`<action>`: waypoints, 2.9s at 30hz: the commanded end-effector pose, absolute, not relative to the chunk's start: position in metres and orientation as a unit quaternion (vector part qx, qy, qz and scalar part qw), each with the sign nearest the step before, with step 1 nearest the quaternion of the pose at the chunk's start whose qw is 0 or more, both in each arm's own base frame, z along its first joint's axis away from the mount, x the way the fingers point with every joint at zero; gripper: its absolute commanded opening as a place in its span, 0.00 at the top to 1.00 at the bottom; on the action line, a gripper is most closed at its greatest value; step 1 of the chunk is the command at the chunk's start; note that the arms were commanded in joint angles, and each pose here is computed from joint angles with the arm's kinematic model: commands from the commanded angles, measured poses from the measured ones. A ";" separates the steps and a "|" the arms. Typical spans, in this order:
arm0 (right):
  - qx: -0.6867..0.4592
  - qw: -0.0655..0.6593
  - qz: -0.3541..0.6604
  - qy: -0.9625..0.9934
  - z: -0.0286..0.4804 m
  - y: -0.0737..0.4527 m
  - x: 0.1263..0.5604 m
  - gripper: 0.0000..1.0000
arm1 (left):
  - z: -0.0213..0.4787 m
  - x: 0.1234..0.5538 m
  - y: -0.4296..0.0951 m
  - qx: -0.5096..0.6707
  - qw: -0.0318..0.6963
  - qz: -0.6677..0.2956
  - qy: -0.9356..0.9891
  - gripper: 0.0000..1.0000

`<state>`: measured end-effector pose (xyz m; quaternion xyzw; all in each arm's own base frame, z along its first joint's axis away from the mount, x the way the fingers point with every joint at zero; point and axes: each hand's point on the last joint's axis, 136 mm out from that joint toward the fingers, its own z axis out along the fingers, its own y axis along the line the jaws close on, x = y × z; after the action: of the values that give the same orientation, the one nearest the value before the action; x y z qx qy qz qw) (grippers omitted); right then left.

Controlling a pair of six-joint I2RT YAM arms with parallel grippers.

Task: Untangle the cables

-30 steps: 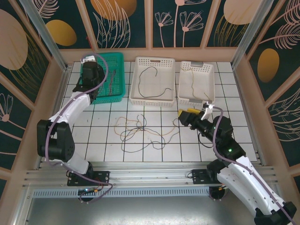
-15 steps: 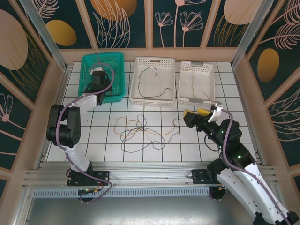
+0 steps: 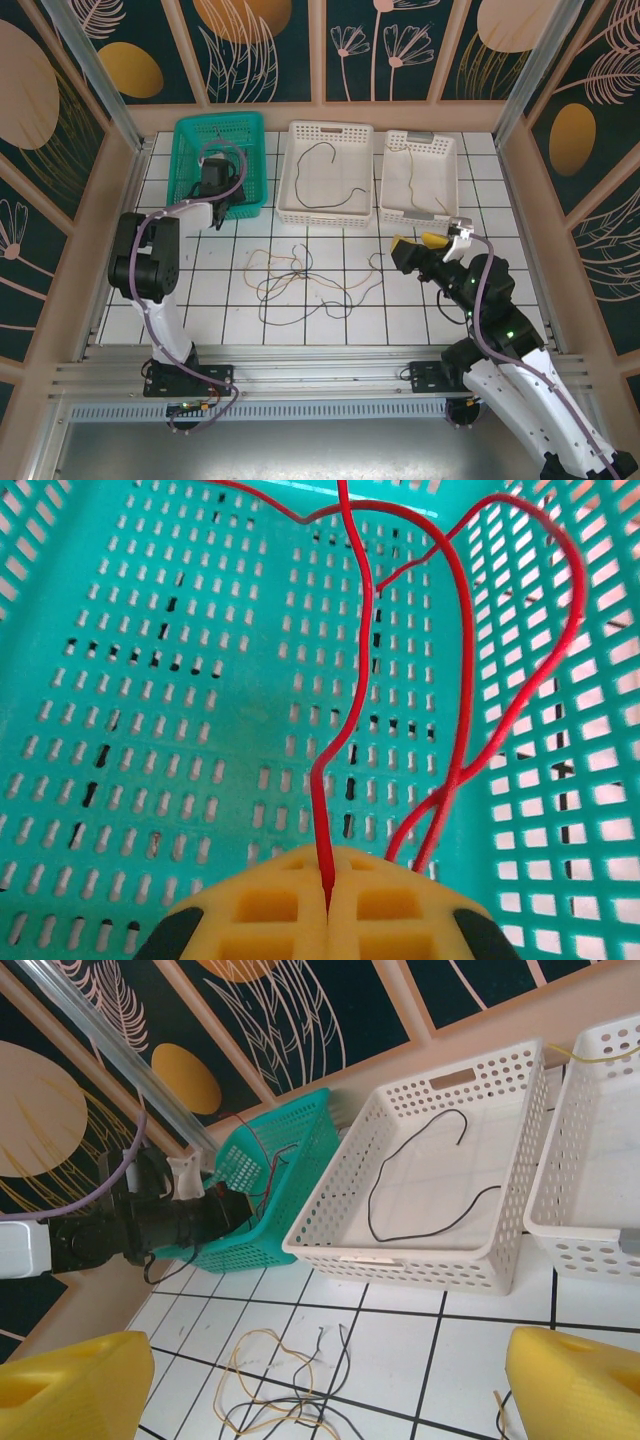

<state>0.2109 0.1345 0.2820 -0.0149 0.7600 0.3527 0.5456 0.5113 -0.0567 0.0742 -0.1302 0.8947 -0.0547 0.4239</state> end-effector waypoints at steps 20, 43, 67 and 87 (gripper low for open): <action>-0.023 0.544 0.349 0.763 0.275 0.135 0.214 0.09 | 0.056 0.521 -0.065 -0.142 0.337 -0.123 0.922 0.96; -0.025 0.540 0.352 0.765 0.274 0.135 0.217 0.08 | 0.179 0.539 -0.070 -0.133 0.402 -0.157 0.892 0.35; -0.216 0.265 0.299 0.891 0.126 0.304 0.220 0.15 | 0.223 0.348 -0.065 -0.142 0.424 -0.217 0.868 0.02; -0.278 0.193 0.191 0.921 0.034 0.368 0.236 0.44 | 0.221 0.331 -0.046 -0.149 0.452 -0.171 0.863 0.01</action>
<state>0.2321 0.3674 0.0369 -0.2754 0.9192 0.2074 0.1904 0.3339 -0.0509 0.2199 -0.1540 0.8622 -0.1846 0.4458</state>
